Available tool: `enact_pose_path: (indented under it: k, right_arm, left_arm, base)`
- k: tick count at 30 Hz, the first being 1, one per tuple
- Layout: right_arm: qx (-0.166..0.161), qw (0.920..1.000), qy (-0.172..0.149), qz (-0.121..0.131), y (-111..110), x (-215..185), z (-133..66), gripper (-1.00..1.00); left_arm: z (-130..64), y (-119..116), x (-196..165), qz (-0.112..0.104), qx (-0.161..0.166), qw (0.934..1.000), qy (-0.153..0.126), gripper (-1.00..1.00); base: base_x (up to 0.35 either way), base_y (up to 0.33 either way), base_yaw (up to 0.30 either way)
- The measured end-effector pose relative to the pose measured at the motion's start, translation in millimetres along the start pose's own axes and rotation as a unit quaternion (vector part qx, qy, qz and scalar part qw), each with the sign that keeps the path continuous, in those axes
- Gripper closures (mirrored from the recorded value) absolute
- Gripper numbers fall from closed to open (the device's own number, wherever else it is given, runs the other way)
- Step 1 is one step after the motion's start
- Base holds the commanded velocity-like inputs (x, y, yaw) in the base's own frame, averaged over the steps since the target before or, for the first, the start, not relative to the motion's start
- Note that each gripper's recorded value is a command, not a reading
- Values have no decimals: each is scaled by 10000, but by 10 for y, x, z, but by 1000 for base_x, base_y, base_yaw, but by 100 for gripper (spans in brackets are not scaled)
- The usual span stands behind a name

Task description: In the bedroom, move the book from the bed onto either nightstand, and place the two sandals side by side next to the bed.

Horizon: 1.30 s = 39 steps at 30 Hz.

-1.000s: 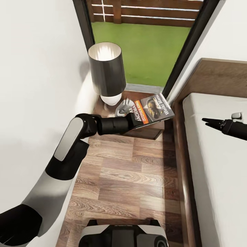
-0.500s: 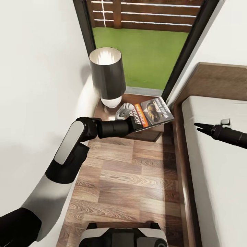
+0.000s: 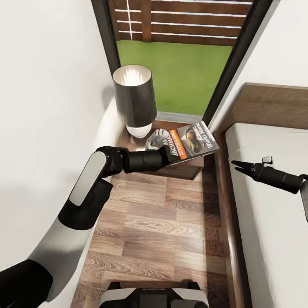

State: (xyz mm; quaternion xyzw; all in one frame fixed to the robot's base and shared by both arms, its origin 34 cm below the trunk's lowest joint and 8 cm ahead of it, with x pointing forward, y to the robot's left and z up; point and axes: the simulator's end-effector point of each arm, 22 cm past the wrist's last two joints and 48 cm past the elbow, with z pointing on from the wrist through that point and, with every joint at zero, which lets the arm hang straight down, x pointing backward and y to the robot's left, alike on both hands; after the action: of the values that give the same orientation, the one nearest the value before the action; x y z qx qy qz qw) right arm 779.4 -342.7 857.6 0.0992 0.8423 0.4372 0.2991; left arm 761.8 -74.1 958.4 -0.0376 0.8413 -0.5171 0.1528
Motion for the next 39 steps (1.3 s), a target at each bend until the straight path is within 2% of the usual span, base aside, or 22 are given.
enact_pose_path:
  k: [8, 29, 37, 39]
  right_arm:
    - [-102, 9999, 20, 57, 93, 130, 61, -100]
    - [-173, 9996, -154, -178, 220, 146, 12, -100]
    - [-223, 9993, -206, -222, 295, 120, 4, -100]
    - [-235, 9992, -217, -227, 311, 116, 6, -100]
  left_arm:
    - [4, -123, 46, 99, 44, 9999, 40, 100]
    - [-30, -343, 138, 348, 84, 9993, 111, 100]
    - [-76, -306, 165, 385, 4, 9992, 129, 100]
    - [-107, -203, 202, 407, -97, 9990, 175, 100]
  base:
    - [0, 0, 0]
    - [0, 0, 0]
    - [0, 0, 0]
    - [0, 0, 0]
